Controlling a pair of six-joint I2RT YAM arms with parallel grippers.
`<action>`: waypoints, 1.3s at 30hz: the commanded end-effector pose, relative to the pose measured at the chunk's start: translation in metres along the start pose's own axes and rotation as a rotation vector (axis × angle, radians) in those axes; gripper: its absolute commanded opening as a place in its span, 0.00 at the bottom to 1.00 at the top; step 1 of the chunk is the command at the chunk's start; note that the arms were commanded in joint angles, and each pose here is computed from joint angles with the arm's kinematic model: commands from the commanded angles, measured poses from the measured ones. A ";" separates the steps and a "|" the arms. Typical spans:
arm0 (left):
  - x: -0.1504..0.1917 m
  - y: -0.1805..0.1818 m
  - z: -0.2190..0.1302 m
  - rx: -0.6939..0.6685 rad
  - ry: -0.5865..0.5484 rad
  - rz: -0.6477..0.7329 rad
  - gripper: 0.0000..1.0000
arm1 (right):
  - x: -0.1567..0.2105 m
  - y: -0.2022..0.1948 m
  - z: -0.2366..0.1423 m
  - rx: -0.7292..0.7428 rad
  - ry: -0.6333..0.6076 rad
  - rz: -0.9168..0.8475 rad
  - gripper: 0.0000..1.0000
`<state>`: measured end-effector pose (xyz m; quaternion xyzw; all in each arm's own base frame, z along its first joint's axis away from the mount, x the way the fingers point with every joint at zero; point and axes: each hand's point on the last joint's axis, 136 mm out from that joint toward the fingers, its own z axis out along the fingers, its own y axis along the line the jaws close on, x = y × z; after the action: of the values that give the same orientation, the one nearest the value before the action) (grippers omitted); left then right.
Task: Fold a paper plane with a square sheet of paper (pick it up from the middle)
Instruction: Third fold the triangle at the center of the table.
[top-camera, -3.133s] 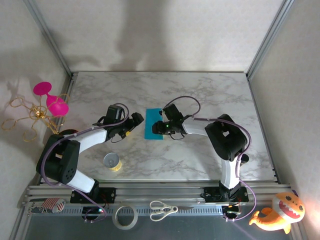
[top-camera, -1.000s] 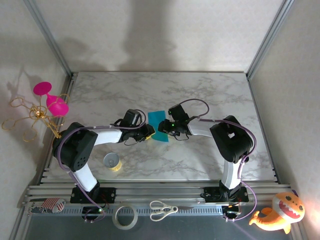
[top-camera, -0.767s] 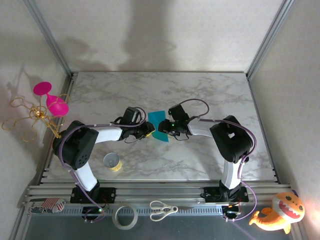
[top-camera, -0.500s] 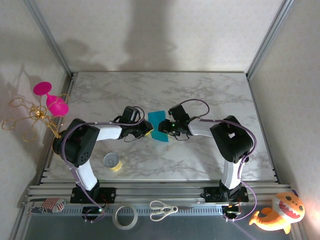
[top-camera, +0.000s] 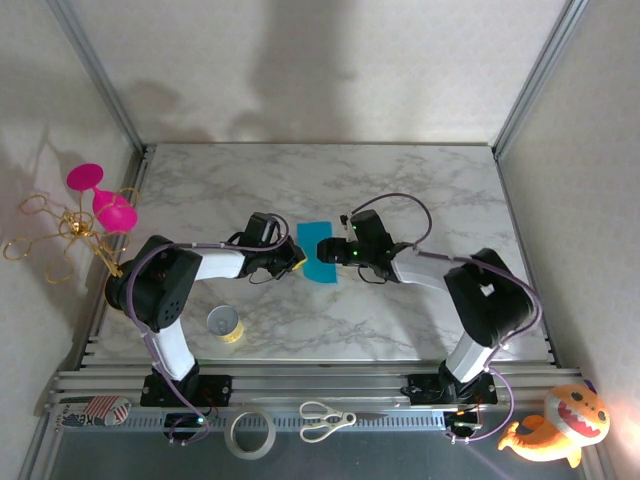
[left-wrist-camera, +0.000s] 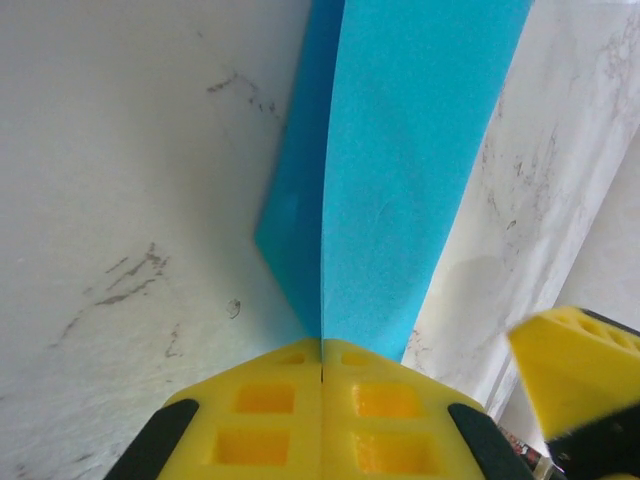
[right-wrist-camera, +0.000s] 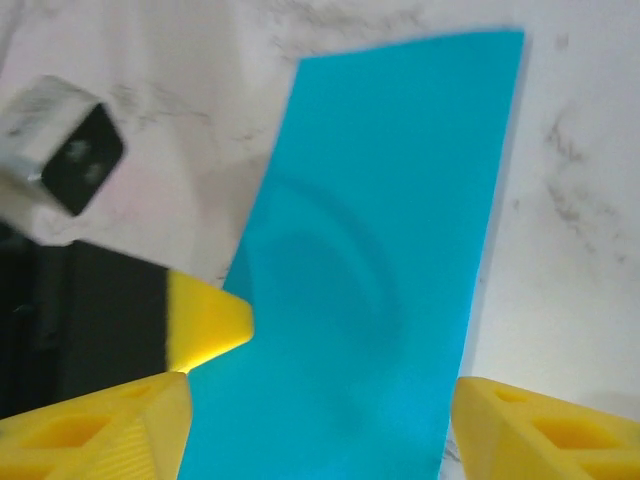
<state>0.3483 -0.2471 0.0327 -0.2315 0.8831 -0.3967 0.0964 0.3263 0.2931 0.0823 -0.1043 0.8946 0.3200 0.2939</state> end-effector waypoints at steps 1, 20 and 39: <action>-0.006 -0.011 -0.007 0.038 -0.029 -0.007 0.00 | -0.016 0.005 -0.011 0.031 -0.143 -0.240 0.71; -0.002 -0.012 -0.008 0.027 -0.006 -0.027 0.02 | 0.051 0.055 0.008 0.057 -0.242 -0.922 0.73; 0.001 -0.007 -0.007 0.022 0.002 -0.037 0.03 | 0.049 0.044 0.028 0.164 -0.263 -0.996 0.34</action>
<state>0.3493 -0.2474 0.0335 -0.2450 0.8781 -0.4004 0.0921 0.2808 0.3341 0.0471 -0.4544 0.7261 0.0698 0.5113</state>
